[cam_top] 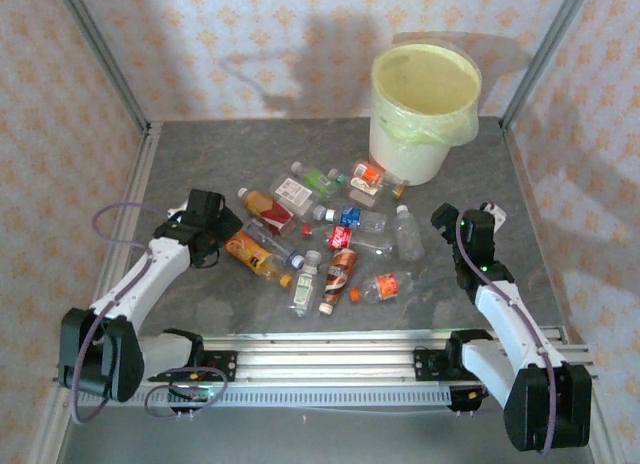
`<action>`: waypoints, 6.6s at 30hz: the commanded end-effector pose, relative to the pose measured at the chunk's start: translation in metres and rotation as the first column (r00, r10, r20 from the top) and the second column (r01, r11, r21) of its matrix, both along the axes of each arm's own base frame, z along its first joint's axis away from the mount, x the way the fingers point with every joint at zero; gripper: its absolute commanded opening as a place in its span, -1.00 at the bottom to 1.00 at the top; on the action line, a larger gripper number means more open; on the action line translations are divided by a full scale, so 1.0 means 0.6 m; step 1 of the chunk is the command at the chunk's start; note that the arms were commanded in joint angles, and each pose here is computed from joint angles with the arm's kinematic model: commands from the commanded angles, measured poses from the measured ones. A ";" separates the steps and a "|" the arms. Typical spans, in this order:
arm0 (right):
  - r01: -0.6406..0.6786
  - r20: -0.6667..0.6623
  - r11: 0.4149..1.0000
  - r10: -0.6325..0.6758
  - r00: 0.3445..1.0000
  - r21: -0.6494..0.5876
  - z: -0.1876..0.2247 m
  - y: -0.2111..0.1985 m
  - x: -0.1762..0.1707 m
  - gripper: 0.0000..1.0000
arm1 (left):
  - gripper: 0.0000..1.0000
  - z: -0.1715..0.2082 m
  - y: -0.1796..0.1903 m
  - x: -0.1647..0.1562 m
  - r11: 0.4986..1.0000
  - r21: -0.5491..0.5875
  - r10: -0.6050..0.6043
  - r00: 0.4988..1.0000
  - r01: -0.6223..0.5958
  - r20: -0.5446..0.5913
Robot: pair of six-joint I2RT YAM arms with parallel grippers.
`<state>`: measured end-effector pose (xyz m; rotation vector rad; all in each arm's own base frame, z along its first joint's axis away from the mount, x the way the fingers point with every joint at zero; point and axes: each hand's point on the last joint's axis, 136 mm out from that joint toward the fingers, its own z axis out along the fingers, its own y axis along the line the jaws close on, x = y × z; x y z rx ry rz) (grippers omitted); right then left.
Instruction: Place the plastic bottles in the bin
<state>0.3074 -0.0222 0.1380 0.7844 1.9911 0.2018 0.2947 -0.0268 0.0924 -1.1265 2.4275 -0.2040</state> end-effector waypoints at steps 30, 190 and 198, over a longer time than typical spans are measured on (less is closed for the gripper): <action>-0.130 0.006 0.991 0.130 0.991 -0.003 0.015 0.034 -0.002 0.98 | 0.55 -0.125 -0.037 0.035 0.979 -0.136 0.145 0.988 -0.152 -0.059; -0.812 0.229 0.532 0.844 0.485 -0.241 0.334 0.300 0.500 0.72 | 1.00 0.140 0.003 -0.006 0.980 0.195 -0.025 0.964 -0.028 0.266; -0.751 0.200 0.605 0.796 0.571 -0.266 0.398 0.270 0.473 0.84 | 1.00 0.129 -0.004 0.000 0.985 0.172 -0.023 0.962 -0.026 0.273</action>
